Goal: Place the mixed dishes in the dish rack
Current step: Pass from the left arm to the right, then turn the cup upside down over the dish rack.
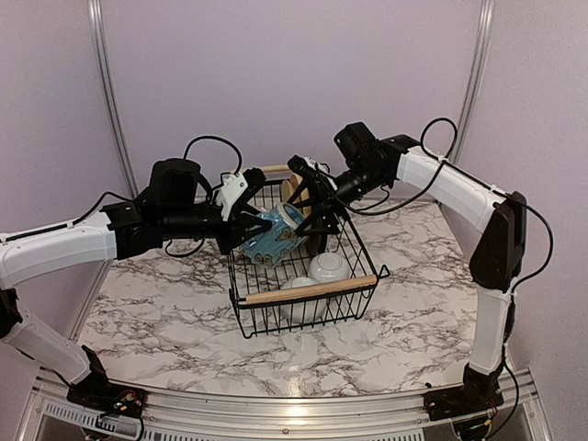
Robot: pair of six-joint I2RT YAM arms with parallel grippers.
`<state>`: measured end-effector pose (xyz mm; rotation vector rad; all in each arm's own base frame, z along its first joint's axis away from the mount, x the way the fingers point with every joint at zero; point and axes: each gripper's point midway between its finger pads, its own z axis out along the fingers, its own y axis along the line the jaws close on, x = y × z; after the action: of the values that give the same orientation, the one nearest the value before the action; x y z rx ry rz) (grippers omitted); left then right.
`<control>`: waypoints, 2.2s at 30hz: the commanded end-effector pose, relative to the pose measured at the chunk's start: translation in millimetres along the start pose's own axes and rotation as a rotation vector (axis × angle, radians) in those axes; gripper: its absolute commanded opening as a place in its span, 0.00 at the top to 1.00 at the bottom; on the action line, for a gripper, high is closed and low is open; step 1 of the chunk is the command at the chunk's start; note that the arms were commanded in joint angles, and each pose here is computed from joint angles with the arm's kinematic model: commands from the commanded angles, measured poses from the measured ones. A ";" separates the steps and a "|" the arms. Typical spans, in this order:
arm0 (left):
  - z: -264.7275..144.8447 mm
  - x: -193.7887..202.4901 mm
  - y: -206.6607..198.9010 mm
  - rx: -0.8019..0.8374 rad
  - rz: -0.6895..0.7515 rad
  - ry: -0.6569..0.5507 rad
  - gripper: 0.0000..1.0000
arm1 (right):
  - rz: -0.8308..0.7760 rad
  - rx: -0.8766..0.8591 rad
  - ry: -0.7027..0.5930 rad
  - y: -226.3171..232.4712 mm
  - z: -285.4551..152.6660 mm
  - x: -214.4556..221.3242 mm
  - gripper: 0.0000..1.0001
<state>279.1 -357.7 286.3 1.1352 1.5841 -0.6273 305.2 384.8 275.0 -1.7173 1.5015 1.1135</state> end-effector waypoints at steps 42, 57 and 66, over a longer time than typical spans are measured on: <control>-171.0 -63.9 32.5 -0.396 -0.228 -0.322 0.35 | -0.051 0.207 0.214 -25.7 58.2 -5.0 0.73; -185.8 -56.4 33.5 -0.426 -0.269 -0.314 0.35 | -0.035 0.129 0.320 -11.9 100.5 29.4 0.71; -175.4 -50.6 31.3 -0.406 -0.270 -0.295 0.34 | -0.105 0.025 0.377 -1.1 110.5 58.1 0.70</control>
<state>228.9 -211.1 407.5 0.4935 1.4936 -0.5792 294.6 439.2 156.3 -1.9804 1.7888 0.6883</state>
